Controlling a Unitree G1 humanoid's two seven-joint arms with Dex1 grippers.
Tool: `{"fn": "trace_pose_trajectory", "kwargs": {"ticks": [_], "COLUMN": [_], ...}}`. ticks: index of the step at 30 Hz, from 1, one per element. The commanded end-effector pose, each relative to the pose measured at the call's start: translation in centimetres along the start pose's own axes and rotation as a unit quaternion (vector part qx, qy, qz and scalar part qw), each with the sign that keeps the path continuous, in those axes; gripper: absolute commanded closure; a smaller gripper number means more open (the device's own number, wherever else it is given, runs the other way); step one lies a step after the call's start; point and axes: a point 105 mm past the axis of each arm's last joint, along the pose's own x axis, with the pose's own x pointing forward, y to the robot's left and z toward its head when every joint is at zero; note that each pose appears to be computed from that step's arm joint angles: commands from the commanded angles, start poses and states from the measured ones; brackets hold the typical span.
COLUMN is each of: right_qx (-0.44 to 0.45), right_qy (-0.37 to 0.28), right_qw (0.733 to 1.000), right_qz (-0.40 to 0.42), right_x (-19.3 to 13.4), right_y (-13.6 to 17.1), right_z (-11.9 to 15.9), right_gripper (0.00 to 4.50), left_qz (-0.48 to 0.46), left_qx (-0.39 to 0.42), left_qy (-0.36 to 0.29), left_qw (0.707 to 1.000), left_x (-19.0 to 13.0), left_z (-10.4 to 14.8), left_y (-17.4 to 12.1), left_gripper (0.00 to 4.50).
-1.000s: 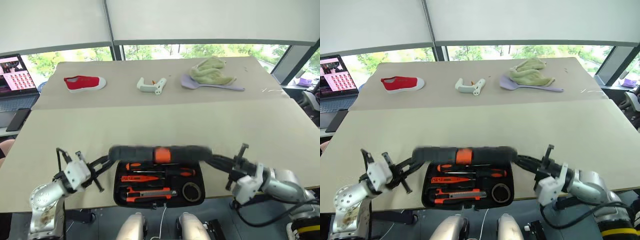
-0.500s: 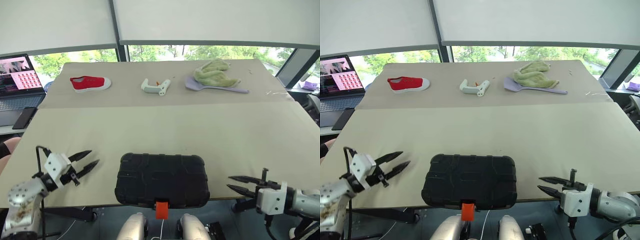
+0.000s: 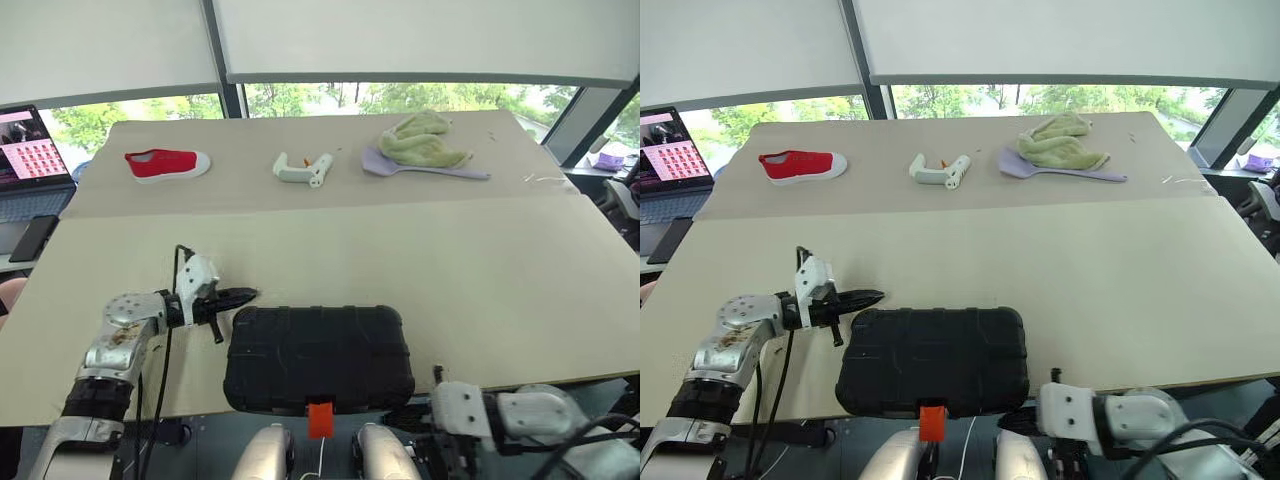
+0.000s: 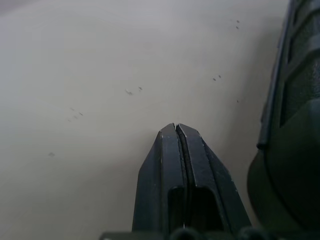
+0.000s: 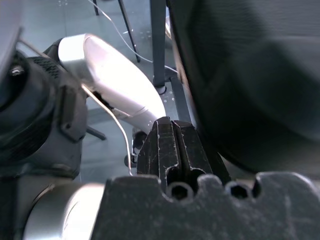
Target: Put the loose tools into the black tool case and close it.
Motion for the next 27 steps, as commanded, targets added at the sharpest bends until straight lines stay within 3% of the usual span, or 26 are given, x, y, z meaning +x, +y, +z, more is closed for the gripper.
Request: {"fn": "trace_pose_trajectory", "kwargs": {"ticks": [1, 11, 17, 19, 22, 27], "right_qx": [-0.029, -0.036, -0.031, -0.027, -0.015, 0.013], "right_qy": [-0.002, -0.018, -0.019, -0.021, -0.029, -0.043], "right_qw": [0.997, 0.987, 0.985, 0.984, 0.984, 0.989], "right_qz": [-0.068, -0.158, -0.168, -0.175, -0.177, -0.139], "right_x": [-0.1, -0.7, -1.7, -2.9, -4.6, -6.1], "right_y": [-3.5, -9.2, -10.0, -10.3, -9.8, -6.6], "right_z": [0.8, 1.0, 0.4, 0.3, 0.2, -0.2], "right_gripper": [4.5, 4.5, 4.5, 4.5, 4.5, 4.5], "left_qz": [0.006, 0.086, 0.143, 0.108, 0.018, -0.139], "left_qx": [0.005, -0.038, -0.027, 0.0, 0.022, 0.018], "left_qy": [0.003, -0.039, -0.04, -0.055, -0.085, -0.083], "left_qw": [1.0, 0.995, 0.989, 0.993, 0.996, 0.987], "left_x": [-0.7, -2.0, -4.8, -5.5, -4.7, -0.2], "left_z": [0.6, 0.8, 1.7, 4.0, 7.5, 10.1], "left_y": [0.5, 1.0, 3.1, 3.2, 1.1, -4.7], "left_gripper": [4.44, 4.44, 4.44, 4.44, 4.44, 4.44]}}
